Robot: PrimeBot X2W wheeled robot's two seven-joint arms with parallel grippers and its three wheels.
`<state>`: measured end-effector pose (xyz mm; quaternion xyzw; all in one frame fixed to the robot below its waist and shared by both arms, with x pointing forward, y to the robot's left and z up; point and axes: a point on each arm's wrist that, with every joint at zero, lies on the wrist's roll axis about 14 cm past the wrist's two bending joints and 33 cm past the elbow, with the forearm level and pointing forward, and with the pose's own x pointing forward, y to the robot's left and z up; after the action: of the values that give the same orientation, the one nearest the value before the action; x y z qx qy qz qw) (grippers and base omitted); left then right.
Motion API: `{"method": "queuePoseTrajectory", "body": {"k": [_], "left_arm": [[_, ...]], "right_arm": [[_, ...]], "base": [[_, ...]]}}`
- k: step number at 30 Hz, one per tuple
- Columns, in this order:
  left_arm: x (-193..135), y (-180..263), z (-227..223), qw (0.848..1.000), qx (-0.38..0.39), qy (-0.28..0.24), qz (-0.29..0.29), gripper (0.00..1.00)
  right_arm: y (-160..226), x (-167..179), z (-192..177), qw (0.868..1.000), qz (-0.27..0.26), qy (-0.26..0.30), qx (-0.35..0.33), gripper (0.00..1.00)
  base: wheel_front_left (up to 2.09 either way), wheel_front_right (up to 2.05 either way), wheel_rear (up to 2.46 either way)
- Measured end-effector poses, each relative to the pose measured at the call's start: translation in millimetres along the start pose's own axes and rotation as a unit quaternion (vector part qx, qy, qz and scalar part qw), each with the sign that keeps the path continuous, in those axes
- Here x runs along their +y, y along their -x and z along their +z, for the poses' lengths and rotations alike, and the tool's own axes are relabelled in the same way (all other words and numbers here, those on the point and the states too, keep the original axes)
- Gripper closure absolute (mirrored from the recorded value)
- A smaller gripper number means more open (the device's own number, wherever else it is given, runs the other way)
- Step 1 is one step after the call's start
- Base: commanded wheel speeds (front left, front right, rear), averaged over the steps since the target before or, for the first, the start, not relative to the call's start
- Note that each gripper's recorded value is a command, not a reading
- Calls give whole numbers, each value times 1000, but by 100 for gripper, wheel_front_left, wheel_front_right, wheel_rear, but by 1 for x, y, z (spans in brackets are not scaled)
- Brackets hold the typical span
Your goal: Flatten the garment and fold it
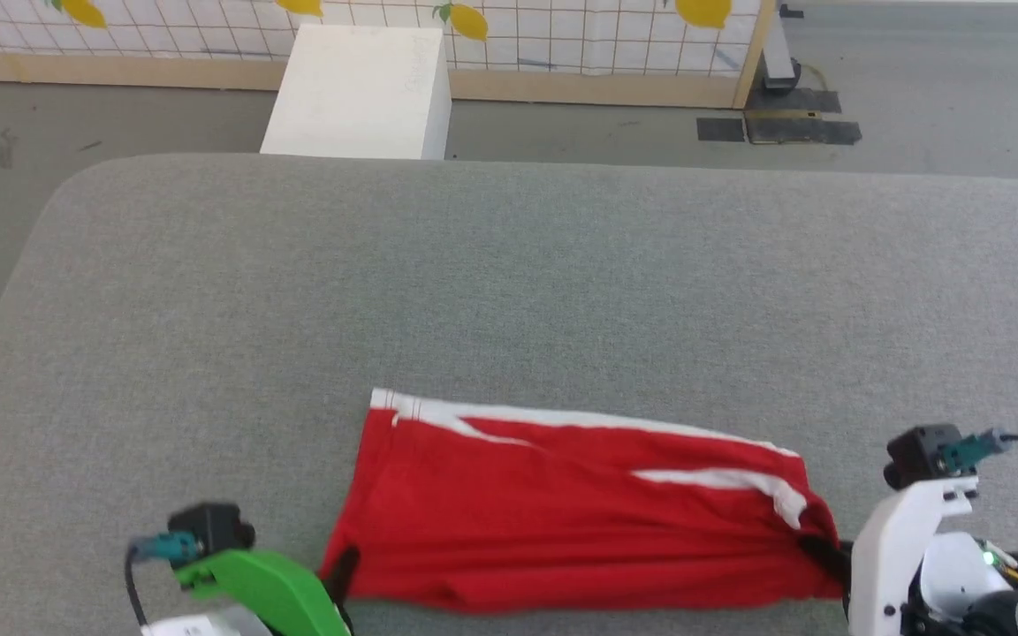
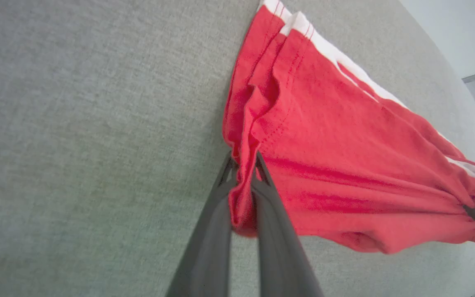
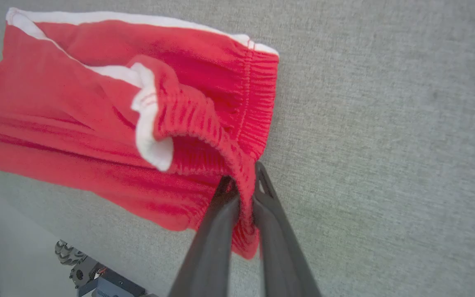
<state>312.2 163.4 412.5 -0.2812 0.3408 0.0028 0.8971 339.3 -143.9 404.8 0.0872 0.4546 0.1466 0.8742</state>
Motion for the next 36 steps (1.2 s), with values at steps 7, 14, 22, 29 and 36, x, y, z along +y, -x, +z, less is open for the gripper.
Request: {"method": "queuePoseTrajectory", "body": {"k": [7,14,22,29,36], "left_arm": [[8,2,-29,999,42,12,18,29],[18,6,9,999,-27,7,30,0],[4,23,107,963,-248,-103,13,0],[-20,34,140,902,-382,-200,-14,0],[-30,36,149,881,-410,-236,-15,0]], "right_arm": [[-2,-8,-15,1000,-19,3,16,93],[2,-8,-7,1000,-21,10,-12,0],[12,-9,16,997,-34,31,-61,0],[-11,-8,28,995,-50,48,-69,0],[-44,4,12,997,-37,63,-20,0]], "base": [[0,0,0],[0,0,0],[0,0,0],[0,0,0],[0,0,0]]}}
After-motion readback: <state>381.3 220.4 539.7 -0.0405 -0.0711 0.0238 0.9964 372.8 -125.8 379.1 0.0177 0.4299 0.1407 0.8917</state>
